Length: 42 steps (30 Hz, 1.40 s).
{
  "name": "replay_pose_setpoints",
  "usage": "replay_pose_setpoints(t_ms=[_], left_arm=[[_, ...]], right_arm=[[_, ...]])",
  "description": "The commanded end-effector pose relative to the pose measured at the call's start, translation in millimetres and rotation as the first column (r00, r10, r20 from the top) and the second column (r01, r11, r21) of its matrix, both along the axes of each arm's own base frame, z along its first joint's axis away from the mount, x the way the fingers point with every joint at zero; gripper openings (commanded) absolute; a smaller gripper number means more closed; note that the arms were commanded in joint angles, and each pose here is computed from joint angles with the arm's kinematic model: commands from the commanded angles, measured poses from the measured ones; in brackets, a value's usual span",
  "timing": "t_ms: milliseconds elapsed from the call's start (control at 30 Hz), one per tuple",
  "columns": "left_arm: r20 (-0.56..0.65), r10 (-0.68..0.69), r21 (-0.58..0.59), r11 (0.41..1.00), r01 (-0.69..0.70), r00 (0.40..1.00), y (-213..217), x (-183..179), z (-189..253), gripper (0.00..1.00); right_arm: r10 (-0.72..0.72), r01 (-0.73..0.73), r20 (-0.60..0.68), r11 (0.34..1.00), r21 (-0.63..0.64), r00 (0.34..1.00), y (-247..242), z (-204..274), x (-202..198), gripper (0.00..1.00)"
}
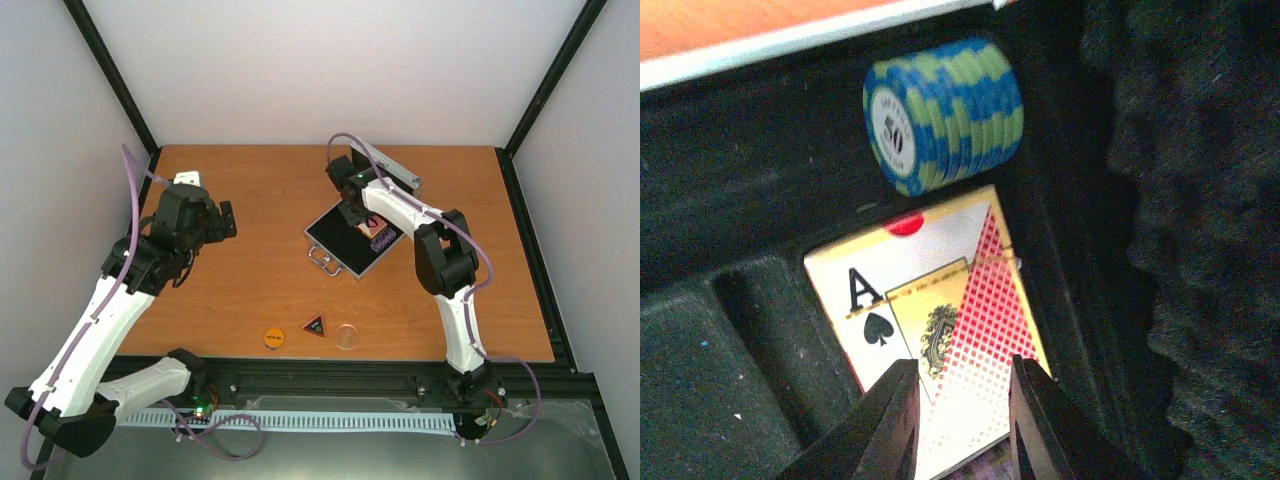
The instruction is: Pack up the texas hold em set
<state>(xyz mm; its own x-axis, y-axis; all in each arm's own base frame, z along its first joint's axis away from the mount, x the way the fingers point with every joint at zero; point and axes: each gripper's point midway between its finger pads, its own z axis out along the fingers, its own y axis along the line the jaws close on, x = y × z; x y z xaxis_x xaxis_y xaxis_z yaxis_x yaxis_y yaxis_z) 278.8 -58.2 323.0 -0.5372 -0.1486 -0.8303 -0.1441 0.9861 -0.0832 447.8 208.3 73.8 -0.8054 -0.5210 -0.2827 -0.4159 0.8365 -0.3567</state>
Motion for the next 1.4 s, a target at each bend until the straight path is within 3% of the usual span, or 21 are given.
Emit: replay_pose_setpoints(t_ms=[0,200,667,1167,1267,1367], left_arm=[[0.056,0.045,0.017,0.999,-0.046,0.997,13.7,-4.2,8.8,1.0],[0.002,0.098,0.006,0.995,-0.098,0.995,19.5,-9.2,-18.0,1.0],[0.018,0.118,0.057,0.991,-0.119,0.993,24.2,-3.0,-40.9,1.0],[0.029,0.109,0.09,0.99,-0.111,0.994,25.1,0.5,-38.8,1.0],[0.025,0.106,0.092,0.99,-0.108,0.994,23.6,2.4,-40.0,1.0],[0.017,0.103,0.091,0.99,-0.104,0.995,21.1,5.6,-41.2,1.0]], right_arm=[[-0.017,0.013,0.057,0.998,0.06,0.998,6.6,30.8,8.9,0.27],[-0.03,0.026,0.031,0.993,0.112,0.999,14.1,17.0,7.7,0.27],[-0.079,0.078,0.002,0.987,0.144,0.997,24.2,-26.4,39.2,0.28],[-0.118,0.122,-0.076,0.991,0.052,0.99,-5.4,-67.2,7.6,0.28],[-0.096,0.1,-0.058,0.993,0.065,0.994,0.7,-56.4,15.5,0.35],[-0.085,0.087,-0.022,0.993,0.08,0.996,6.3,-37.7,27.0,0.53]])
